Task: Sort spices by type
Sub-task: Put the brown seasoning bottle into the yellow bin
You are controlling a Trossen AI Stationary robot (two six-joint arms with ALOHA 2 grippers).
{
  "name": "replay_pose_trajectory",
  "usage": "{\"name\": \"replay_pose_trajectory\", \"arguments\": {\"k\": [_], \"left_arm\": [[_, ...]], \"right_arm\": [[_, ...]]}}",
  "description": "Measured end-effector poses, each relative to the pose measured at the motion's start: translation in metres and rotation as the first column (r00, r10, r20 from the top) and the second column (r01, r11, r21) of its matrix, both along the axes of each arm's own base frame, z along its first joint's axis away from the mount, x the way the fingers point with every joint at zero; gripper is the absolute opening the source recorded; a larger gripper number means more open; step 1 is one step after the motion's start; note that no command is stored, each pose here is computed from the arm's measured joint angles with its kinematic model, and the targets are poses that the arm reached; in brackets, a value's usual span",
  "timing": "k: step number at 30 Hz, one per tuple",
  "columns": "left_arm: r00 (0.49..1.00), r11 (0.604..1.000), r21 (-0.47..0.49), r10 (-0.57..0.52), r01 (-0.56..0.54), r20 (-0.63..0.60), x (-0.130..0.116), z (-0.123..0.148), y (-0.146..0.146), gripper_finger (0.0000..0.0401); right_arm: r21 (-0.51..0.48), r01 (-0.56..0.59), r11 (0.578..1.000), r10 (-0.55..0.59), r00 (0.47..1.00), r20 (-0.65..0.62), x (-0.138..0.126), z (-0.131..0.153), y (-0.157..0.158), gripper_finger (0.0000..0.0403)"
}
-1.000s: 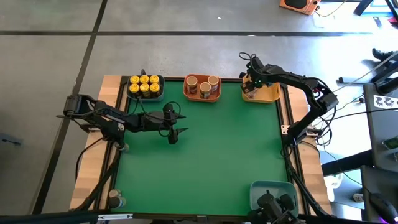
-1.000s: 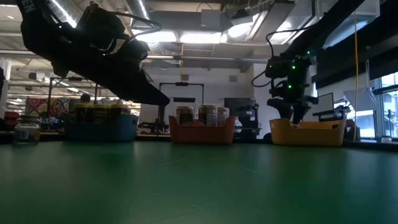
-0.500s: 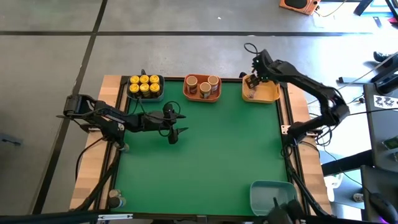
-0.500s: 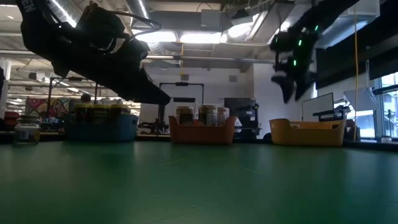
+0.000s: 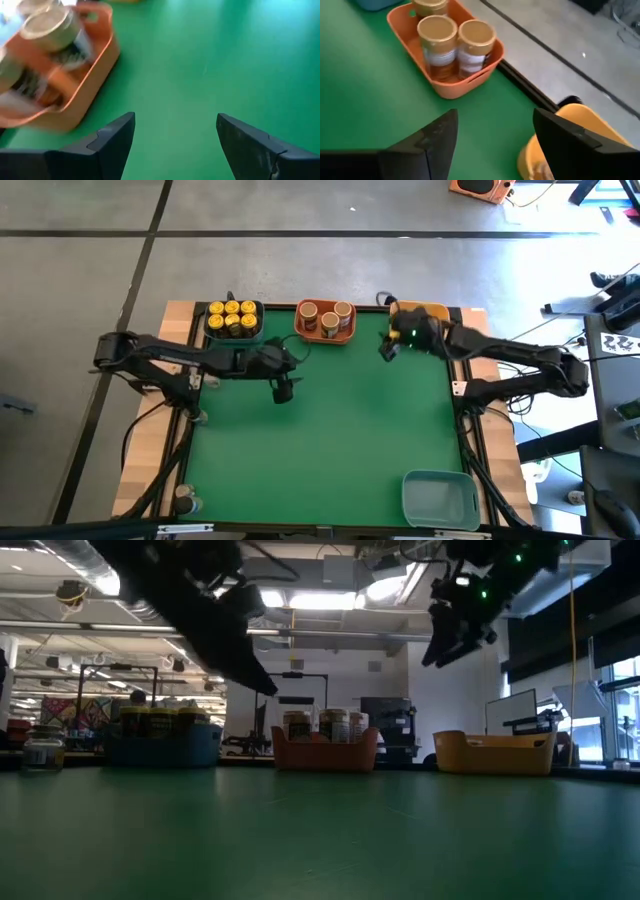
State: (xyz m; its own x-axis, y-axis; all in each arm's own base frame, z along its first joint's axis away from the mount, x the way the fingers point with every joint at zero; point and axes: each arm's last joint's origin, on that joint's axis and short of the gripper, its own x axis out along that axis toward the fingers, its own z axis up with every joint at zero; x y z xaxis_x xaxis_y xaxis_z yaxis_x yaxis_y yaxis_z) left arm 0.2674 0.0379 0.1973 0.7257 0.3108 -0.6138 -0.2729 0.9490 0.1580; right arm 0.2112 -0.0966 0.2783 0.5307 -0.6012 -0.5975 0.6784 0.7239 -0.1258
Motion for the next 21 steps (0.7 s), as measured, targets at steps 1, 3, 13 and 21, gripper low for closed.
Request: {"name": "replay_pose_trajectory", "arguments": {"k": [1,3,13,21], "left_arm": [[0.998,1.000,-0.009,0.019,-0.020,-0.055,0.000,0.009,0.000,0.0279],[0.984,0.998,-0.014,0.061,-0.064,-0.165,-0.002,0.024,0.001,0.0279],[0.676,0.890,-0.008,0.341,-0.456,-0.653,-0.053,0.037,0.006,0.0279],[0.570,0.819,-0.020,0.382,-0.574,-0.727,-0.068,0.030,0.016,0.0279]], "right_arm": [[-0.011,-0.006,1.000,0.006,1.000,0.004,0.001,-0.008,0.003,0.0257],[-0.021,-0.028,0.999,0.028,0.999,0.017,0.004,-0.025,0.010,0.0257],[-0.112,-0.199,0.973,0.222,0.944,0.245,0.017,-0.049,0.036,0.0257],[-0.135,-0.236,0.962,0.263,0.932,0.250,0.022,-0.053,0.041,0.0257]]}}
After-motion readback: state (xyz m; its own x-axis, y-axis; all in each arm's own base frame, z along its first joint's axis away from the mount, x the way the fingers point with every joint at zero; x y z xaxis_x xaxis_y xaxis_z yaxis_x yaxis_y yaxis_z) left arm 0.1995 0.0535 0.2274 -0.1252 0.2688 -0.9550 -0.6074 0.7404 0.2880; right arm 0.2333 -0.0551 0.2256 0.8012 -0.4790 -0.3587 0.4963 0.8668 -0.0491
